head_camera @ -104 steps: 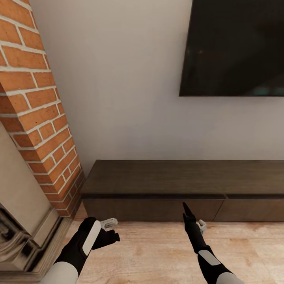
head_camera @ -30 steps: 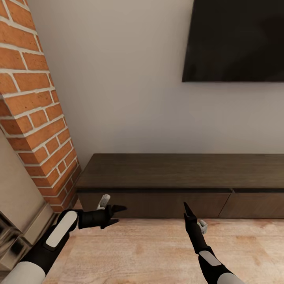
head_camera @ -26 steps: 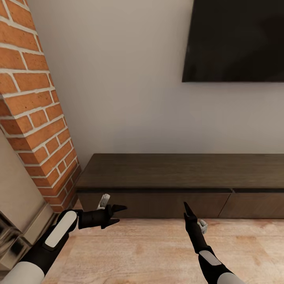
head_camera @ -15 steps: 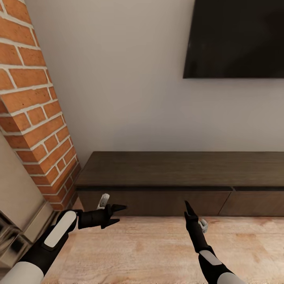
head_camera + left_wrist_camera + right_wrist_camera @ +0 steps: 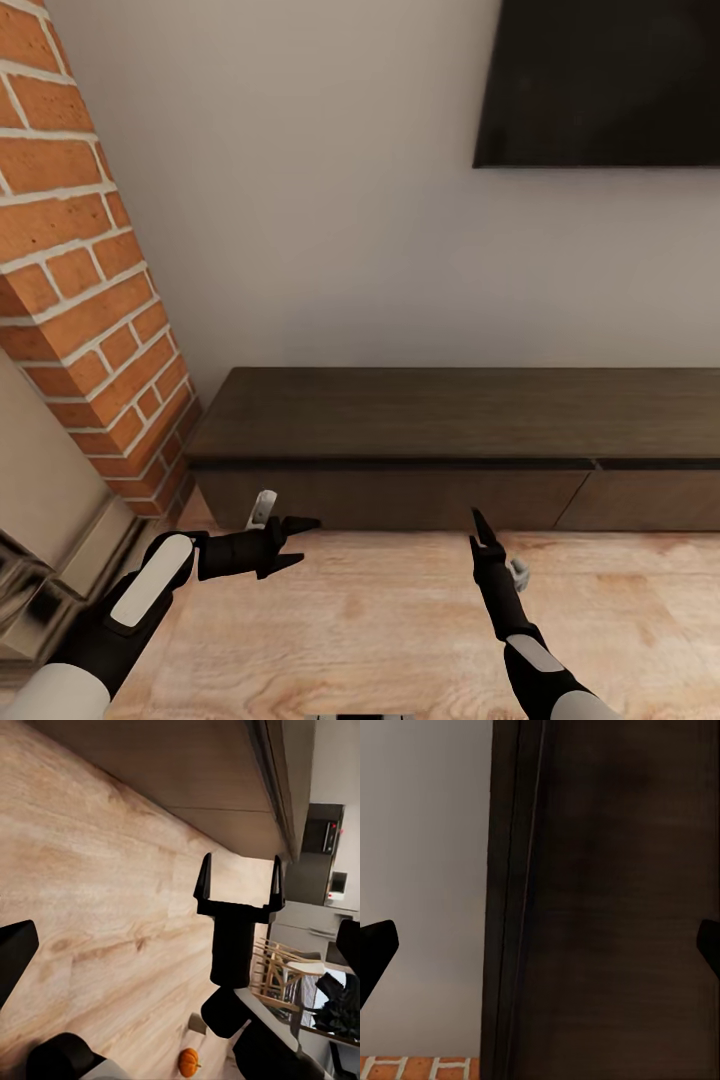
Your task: Place each of the two pumpkins and all three candles from the living room inside a cabinet in the living room (use any cabinet), then make sure every cabinet is closed, and position the cauldron so it is next to a table in the living room.
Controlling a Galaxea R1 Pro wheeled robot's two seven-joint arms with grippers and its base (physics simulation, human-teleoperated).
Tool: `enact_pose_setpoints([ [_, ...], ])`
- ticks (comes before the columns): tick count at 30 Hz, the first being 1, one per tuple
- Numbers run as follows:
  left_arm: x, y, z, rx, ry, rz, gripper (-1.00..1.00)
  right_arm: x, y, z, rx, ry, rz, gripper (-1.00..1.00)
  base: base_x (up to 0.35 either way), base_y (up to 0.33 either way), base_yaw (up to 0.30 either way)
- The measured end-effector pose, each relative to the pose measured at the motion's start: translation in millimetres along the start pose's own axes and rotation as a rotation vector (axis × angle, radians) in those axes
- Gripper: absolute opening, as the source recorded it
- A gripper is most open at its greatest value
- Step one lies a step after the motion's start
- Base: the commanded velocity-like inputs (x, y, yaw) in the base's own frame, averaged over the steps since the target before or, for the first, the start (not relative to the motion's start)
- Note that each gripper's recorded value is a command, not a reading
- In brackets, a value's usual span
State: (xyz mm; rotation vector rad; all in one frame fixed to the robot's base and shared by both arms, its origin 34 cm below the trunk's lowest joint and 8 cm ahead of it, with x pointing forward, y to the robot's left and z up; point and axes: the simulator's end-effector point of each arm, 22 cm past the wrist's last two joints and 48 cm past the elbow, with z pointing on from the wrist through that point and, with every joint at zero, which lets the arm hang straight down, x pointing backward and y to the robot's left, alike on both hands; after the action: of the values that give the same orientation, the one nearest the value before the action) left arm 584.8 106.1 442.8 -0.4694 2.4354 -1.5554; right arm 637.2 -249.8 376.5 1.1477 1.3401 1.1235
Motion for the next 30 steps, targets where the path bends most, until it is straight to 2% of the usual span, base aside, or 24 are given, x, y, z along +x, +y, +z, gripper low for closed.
enact_pose_setpoints([
  [15, 2, 3, 0.7, -0.002, 0.003, -0.006, 1.00, 0, -1, -0.1, -0.001, 0.000, -0.001, 1.00, 0.030, 0.000, 0.000],
  [21, 3, 3, 1.4, -0.002, 0.006, -0.006, 1.00, 0, 8, -0.1, -0.042, -0.001, -0.001, 1.00, 0.078, 0.000, 0.000],
  [30, 5, 3, 3.2, -0.004, 0.013, -0.003, 1.00, -1, 9, -1.0, -0.048, -0.001, -0.002, 1.00, 0.093, 0.000, 0.000],
])
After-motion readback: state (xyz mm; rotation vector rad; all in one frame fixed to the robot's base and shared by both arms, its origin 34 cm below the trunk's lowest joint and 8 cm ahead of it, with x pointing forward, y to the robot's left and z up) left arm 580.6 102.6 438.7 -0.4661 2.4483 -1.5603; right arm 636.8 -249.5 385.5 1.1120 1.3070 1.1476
